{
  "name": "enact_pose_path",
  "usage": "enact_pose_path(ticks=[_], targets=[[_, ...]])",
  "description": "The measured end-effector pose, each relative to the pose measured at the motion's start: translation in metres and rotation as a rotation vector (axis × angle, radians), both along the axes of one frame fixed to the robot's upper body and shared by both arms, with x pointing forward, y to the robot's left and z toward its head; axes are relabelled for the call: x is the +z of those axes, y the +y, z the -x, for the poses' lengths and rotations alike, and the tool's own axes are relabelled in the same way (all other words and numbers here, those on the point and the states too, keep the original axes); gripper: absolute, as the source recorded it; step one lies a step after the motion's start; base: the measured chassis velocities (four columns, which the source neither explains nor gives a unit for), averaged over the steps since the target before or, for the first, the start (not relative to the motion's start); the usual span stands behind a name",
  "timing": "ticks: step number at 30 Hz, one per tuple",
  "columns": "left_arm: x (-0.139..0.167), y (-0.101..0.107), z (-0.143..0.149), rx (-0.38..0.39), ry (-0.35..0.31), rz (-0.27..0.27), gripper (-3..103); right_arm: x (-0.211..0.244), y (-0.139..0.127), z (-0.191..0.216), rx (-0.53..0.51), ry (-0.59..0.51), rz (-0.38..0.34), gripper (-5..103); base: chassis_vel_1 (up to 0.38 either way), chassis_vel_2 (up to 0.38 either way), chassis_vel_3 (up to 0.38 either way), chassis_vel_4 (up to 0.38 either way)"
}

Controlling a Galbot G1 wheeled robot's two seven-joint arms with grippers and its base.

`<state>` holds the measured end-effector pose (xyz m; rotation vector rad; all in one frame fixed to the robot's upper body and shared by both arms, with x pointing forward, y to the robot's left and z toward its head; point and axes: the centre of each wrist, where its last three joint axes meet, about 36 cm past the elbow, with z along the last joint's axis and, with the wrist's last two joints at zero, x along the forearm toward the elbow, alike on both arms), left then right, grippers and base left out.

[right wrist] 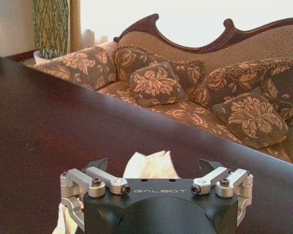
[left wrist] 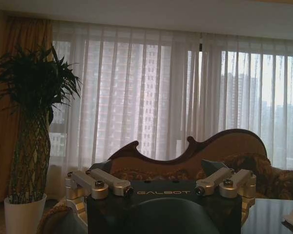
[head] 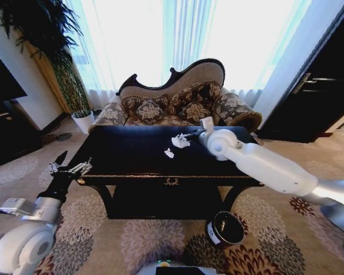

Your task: Move to the front of the table and place the trash on the table into the trash bin.

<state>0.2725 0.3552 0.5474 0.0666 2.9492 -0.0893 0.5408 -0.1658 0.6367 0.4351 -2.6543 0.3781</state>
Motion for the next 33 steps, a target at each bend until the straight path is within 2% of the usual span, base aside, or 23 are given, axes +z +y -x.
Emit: enact_pose_path(ticks=[7, 13, 22, 23, 26, 28, 29, 31, 33], targets=[[0.0, 0.0, 0.0, 0.0, 0.0, 0.0, 100, -0.023, 0.022, -0.014, -0.008, 0.007, 0.023, 100, 0.0, 0.0, 0.0, 0.0], [0.0, 0.0, 0.0, 0.0, 0.0, 0.0, 100, -0.037, 0.024, -0.028, -0.02, -0.013, 0.028, 100, 0.0, 0.0, 0.0, 0.0], [0.0, 0.0, 0.0, 0.0, 0.0, 0.0, 100, -0.065, 0.021, -0.036, -0.068, 0.001, -0.003, 100, 0.0, 0.0, 0.0, 0.0], [0.0, 0.0, 0.0, 0.0, 0.0, 0.0, 100, -0.067, 0.021, -0.039, -0.08, 0.002, -0.003, 103, 0.0, 0.0, 0.0, 0.0], [0.0, 0.0, 0.0, 0.0, 0.0, 0.0, 100, -0.071, 0.015, -0.048, -0.114, -0.001, -0.01, 88, 0.0, 0.0, 0.0, 0.0], [0.0, 0.0, 0.0, 0.0, 0.0, 0.0, 100, -0.072, 0.013, -0.049, -0.115, -0.002, -0.012, 88, 0.0, 0.0, 0.0, 0.0], [0.0, 0.0, 0.0, 0.0, 0.0, 0.0, 100, -0.073, 0.011, -0.05, -0.116, -0.001, -0.012, 78, 0.0, 0.0, 0.0, 0.0], [0.0, 0.0, 0.0, 0.0, 0.0, 0.0, 100, -0.075, 0.011, -0.049, -0.116, 0.0, -0.014, 78, 0.0, 0.0, 0.0, 0.0], [0.0, 0.0, 0.0, 0.0, 0.0, 0.0, 100, -0.078, 0.01, -0.048, -0.118, 0.002, -0.015, 66, 0.0, 0.0, 0.0, 0.0]])
